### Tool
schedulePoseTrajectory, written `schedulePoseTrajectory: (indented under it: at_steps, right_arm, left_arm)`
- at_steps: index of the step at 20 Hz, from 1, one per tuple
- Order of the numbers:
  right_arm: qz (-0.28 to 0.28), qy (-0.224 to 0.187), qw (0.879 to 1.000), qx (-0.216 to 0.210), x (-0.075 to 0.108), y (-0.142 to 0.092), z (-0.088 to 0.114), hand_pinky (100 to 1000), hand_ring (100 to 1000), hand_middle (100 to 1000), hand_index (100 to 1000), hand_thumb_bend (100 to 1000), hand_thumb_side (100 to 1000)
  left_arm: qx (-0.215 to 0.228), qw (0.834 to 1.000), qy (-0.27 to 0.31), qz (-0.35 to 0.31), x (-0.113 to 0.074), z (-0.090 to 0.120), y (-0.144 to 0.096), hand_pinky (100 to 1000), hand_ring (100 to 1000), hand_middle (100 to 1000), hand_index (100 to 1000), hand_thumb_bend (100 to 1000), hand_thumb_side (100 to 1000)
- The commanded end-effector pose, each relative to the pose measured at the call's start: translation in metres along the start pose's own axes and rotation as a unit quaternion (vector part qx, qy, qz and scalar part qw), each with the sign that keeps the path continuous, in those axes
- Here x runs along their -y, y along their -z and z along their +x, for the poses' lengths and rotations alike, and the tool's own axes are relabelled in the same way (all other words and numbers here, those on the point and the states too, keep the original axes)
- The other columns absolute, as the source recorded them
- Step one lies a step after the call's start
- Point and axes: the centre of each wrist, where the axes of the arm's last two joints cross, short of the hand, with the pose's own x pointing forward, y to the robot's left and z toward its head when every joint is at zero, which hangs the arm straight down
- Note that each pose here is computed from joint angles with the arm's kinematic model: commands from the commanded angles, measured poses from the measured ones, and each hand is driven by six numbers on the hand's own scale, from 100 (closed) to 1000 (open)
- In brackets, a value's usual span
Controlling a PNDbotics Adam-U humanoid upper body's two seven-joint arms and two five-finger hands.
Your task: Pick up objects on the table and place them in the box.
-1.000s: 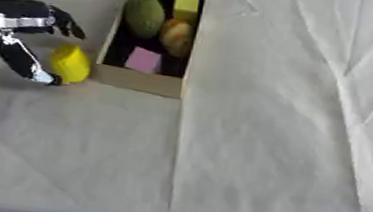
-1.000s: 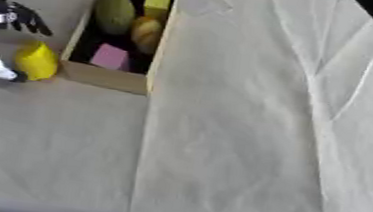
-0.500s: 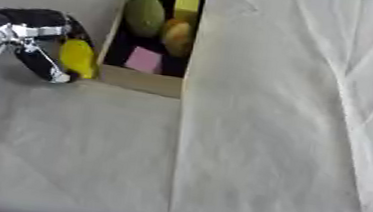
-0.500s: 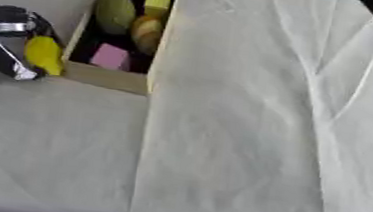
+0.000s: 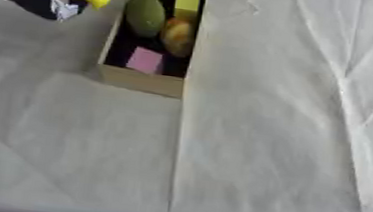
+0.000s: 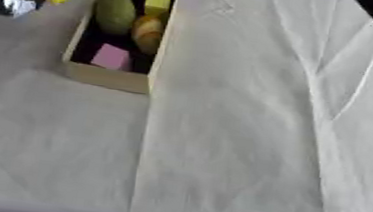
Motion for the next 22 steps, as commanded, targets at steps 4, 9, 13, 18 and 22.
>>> schedulePoseTrajectory:
  at_steps: [4,9,13,18,22]
  right_arm:
    - [-0.008,-0.009,1.0,0.028,0.011,0.008,0.011,891,758,685,787,100,711]
    - [-0.007,-0.003,0.999,0.032,0.01,0.01,0.013,892,758,684,786,100,712]
    - [-0.008,-0.001,0.999,0.033,0.01,0.011,0.014,892,759,684,786,100,711]
    - [-0.01,0.002,0.999,0.033,0.011,0.011,0.014,893,759,684,786,100,712]
    - [-0.01,0.002,0.999,0.032,0.011,0.011,0.014,892,759,684,786,100,711]
  left_arm:
    - [0.041,0.997,-0.007,0.059,-0.031,0.03,0.016,689,676,632,745,100,100]
    - [0.068,0.995,-0.044,0.053,-0.014,0.042,0.039,690,672,628,745,100,100]
    - [0.059,0.996,-0.063,0.015,0.012,0.034,0.051,696,683,639,751,100,100]
    - [0.039,0.996,-0.071,-0.036,0.041,0.021,0.056,736,735,696,807,163,117]
    - [0.027,0.995,-0.066,-0.072,0.055,0.01,0.056,796,805,763,882,251,290]
